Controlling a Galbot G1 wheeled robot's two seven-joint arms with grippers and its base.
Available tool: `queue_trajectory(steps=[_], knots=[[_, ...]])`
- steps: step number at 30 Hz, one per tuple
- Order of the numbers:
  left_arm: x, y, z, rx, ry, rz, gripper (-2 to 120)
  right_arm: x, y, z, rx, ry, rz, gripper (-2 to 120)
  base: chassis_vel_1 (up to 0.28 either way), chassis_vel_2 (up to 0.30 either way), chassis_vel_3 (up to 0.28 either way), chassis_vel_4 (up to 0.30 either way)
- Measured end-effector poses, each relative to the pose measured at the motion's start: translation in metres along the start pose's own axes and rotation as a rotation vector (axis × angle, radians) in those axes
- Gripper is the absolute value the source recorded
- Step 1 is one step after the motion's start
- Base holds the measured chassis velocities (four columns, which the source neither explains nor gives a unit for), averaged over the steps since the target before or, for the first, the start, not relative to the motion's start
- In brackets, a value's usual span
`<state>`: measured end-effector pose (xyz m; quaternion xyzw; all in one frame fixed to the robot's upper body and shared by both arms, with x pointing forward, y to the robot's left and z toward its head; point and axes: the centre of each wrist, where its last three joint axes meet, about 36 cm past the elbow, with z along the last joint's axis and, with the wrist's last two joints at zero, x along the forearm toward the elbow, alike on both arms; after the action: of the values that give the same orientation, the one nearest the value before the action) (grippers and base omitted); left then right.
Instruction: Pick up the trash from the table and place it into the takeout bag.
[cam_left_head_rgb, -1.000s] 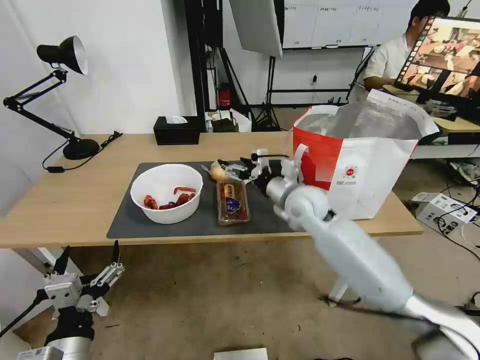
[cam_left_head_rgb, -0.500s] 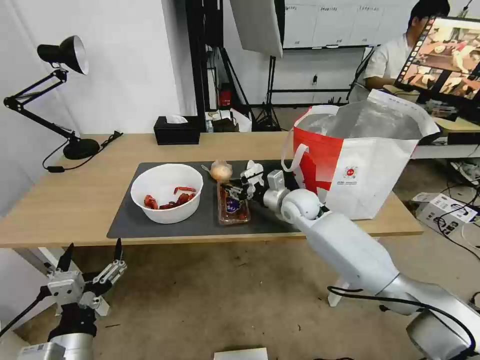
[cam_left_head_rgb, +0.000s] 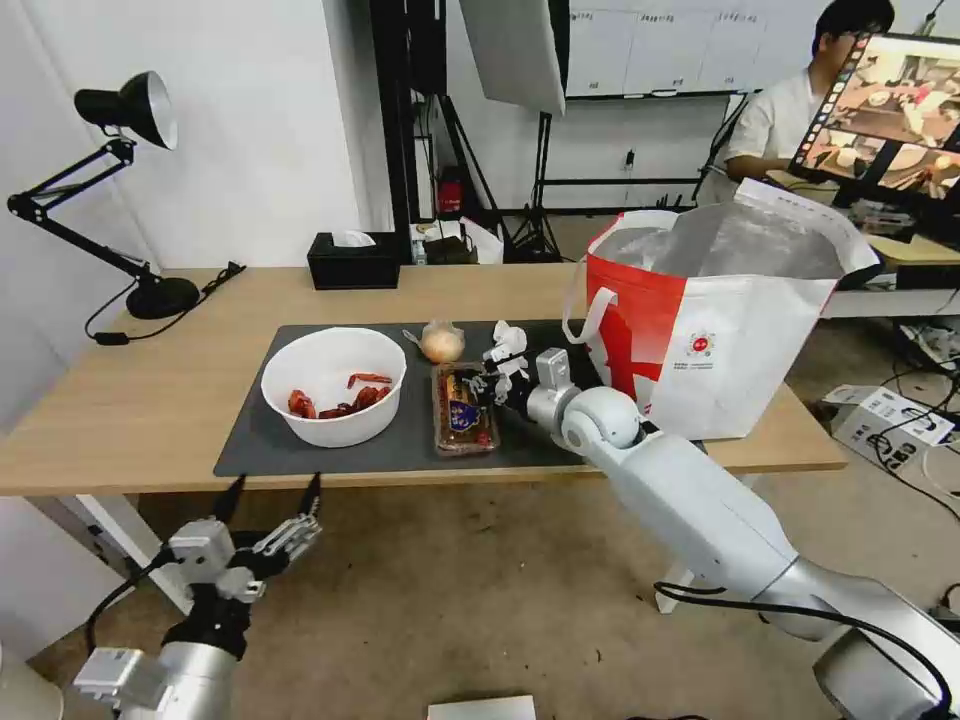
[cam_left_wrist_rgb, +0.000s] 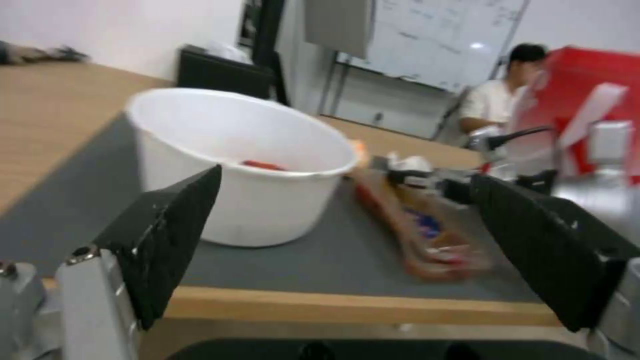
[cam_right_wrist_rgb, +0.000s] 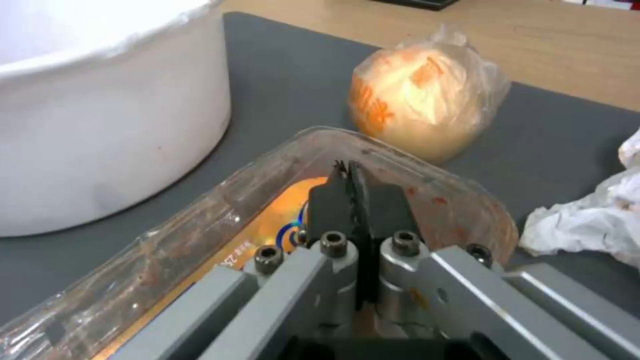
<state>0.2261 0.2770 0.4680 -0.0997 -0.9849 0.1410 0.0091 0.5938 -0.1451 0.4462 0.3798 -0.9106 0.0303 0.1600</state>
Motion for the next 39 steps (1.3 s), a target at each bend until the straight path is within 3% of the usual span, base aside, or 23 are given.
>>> queue_trajectory(steps=[6,8,13,15,21,28,34,39], knots=[[-0.014,-0.001,-0.007,0.115,0.033,0.108,100,-0.001,0.002,-0.003,0.003,-0.008,0.004,0,0.000,0.000,0.000,0.000],[-0.025,-0.001,-0.011,0.194,0.068,0.157,100,0.001,0.004,-0.005,0.009,-0.014,0.006,0,0.000,0.000,0.000,0.000],[-0.042,-0.001,-0.018,0.285,0.104,0.204,100,0.008,0.006,-0.007,0.012,-0.024,0.008,0,0.000,0.000,0.000,0.000],[-0.057,-0.005,-0.026,0.373,0.142,0.236,100,0.012,0.006,-0.010,0.010,-0.036,0.008,0,0.000,0.000,0.000,0.000],[-0.079,-0.003,-0.028,0.485,0.227,0.253,100,0.006,0.010,-0.013,0.016,-0.032,-0.010,0,0.000,0.000,0.000,0.000],[-0.112,0.009,-0.014,0.554,0.296,0.273,100,0.001,0.011,-0.011,0.011,-0.023,-0.010,0,0.000,0.000,0.000,0.000],[-0.140,0.014,-0.007,0.576,0.304,0.279,100,-0.002,0.009,-0.010,0.011,-0.014,-0.004,0,0.000,0.000,0.000,0.000],[-0.155,0.017,0.002,0.573,0.335,0.245,100,-0.004,0.009,-0.006,0.004,-0.005,-0.002,0,0.000,0.000,0.000,0.000]])
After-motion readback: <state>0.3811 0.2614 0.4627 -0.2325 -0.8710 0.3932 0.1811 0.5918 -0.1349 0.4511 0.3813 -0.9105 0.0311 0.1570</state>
